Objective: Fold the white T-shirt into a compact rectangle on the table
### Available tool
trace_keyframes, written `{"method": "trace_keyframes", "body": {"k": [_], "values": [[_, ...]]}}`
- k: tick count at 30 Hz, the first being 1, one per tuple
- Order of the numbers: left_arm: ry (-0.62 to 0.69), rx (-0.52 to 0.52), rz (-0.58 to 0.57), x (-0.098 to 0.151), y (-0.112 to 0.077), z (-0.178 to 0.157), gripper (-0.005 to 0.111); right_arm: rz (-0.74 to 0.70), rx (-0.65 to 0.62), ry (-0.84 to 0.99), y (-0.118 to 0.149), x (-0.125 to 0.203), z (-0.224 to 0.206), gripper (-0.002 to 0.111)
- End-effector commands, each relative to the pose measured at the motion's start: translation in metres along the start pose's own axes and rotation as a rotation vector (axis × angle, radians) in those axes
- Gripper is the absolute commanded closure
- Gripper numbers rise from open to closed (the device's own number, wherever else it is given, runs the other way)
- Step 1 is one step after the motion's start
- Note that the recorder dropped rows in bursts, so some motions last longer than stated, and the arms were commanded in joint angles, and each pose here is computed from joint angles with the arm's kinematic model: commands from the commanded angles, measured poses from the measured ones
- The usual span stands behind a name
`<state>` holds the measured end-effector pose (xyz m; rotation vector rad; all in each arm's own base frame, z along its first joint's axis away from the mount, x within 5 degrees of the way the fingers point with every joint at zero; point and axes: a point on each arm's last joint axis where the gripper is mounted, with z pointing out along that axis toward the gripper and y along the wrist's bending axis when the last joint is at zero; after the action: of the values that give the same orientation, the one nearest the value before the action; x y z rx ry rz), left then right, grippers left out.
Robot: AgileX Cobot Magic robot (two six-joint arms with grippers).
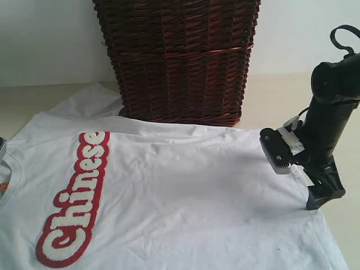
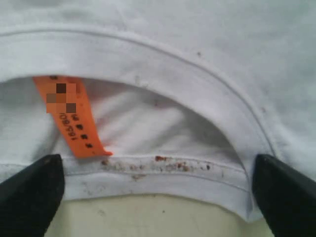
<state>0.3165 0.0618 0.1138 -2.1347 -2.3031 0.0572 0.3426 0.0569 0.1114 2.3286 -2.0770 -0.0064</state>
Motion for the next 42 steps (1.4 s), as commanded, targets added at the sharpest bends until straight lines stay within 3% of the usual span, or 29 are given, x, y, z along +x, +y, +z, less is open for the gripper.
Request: {"method": "trace_keyframes", "body": {"k": [1, 4, 8, 10, 42], "values": [[0.013, 0.022, 0.0, 0.0008, -0.0026, 0.0069, 0.002, -0.027, 0.038, 0.017, -0.0039, 0.0026, 0.0132, 0.014], [0.013, 0.022, 0.0, 0.0008, -0.0026, 0.0069, 0.002, -0.036, 0.049, 0.023, -0.005, 0.0031, 0.0132, 0.039], [0.013, 0.022, 0.0, 0.0008, -0.0026, 0.0069, 0.002, -0.045, 0.029, 0.035, -0.0031, 0.0042, 0.0132, 0.089], [0.013, 0.022, 0.0, 0.0008, -0.0026, 0.0069, 0.002, -0.044, 0.027, 0.037, -0.0029, 0.0044, 0.0132, 0.108], [0.013, 0.022, 0.0, 0.0008, -0.0026, 0.0069, 0.002, 0.013, 0.066, -0.019, -0.0064, -0.0006, 0.0131, 0.108]]}}
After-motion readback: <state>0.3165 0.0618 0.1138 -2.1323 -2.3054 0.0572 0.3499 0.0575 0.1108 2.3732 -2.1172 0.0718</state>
